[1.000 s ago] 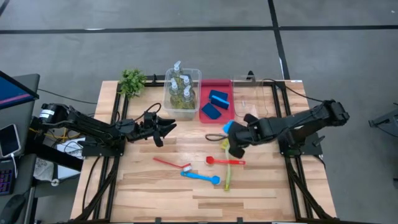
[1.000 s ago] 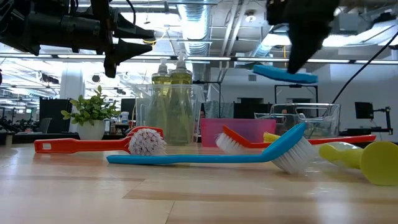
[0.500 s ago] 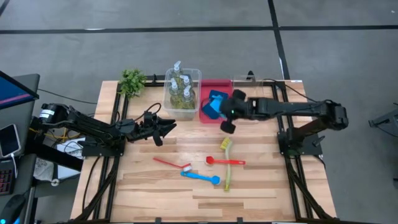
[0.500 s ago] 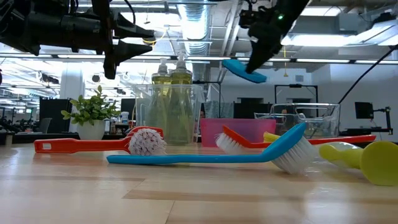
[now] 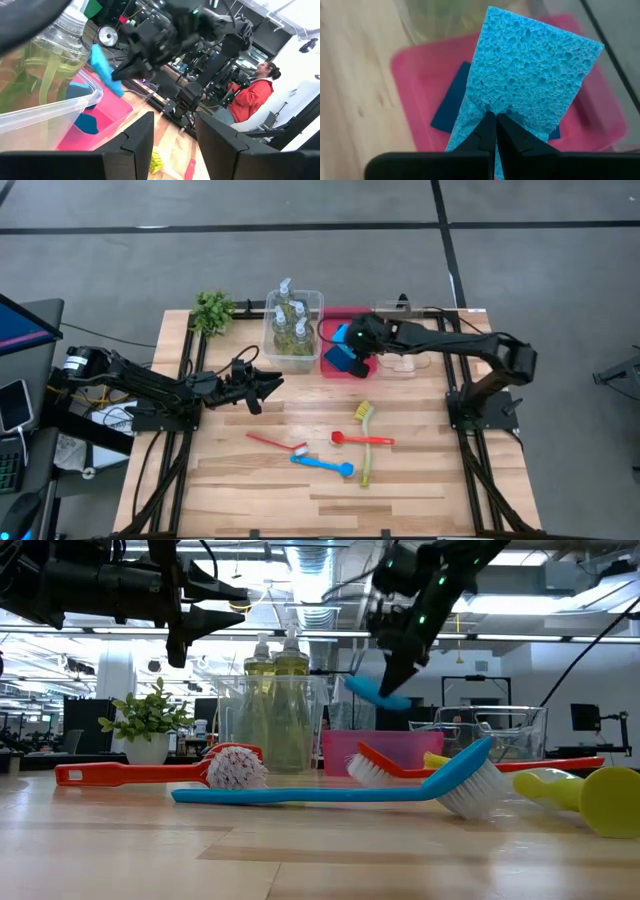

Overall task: Pick & Place Kitchen Sink Supplies
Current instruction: Put the blue sponge into the red bin, then put the red dish brush into the transparent bin

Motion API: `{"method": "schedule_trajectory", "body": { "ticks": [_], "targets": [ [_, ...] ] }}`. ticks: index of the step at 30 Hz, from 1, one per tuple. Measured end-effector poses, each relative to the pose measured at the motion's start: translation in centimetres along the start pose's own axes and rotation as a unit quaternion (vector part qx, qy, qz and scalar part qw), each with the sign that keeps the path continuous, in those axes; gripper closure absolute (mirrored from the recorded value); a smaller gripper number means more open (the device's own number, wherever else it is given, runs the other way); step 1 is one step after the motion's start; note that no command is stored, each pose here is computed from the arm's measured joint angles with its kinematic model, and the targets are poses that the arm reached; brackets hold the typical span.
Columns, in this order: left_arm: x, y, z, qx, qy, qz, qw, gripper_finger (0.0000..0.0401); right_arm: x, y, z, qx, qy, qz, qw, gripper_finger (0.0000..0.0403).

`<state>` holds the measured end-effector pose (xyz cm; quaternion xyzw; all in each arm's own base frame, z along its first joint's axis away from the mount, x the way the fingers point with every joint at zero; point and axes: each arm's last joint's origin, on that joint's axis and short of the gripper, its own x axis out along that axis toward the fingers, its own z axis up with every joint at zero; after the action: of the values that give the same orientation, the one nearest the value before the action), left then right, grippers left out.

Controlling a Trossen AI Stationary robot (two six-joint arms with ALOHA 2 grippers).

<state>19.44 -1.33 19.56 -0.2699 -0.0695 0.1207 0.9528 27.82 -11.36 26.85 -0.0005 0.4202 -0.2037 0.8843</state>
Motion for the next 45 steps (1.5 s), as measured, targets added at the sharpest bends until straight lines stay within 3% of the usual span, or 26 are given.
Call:
{"method": "schedule_trajectory", "body": {
  "ticks": [7, 16, 21, 35, 45],
  "targets": [
    [0.0, 0.0, 0.0, 0.0, 0.0, 0.0, 1.0, 0.0257, 2.3, 0.2, -0.3, -0.001, 0.024, 0.002, 1.0, 0.0389],
    [0.0, 0.0, 0.0, 0.0, 0.0, 0.0, 1.0, 0.0257, 2.0, 0.4, -0.2, 0.0, 0.022, 0.004, 1.0, 0.0289],
    [0.0, 0.0, 0.0, -0.001, 0.0, 0.0, 1.0, 0.0257, 1.5, 1.2, -0.1, 0.023, 0.016, 0.012, 1.0, 0.0258],
    [0.0, 0.0, 0.0, -0.002, 0.002, -0.003, 1.0, 0.0257, -4.4, 7.6, -0.6, -0.056, -0.009, 0.096, 0.994, 0.0272],
    [0.0, -0.2, -0.1, -0.004, 0.022, -0.037, 0.999, 0.0257, -5.2, 13.9, -2.1, -0.086, 0.021, 0.16, 0.983, 0.0274]
  ]
}}
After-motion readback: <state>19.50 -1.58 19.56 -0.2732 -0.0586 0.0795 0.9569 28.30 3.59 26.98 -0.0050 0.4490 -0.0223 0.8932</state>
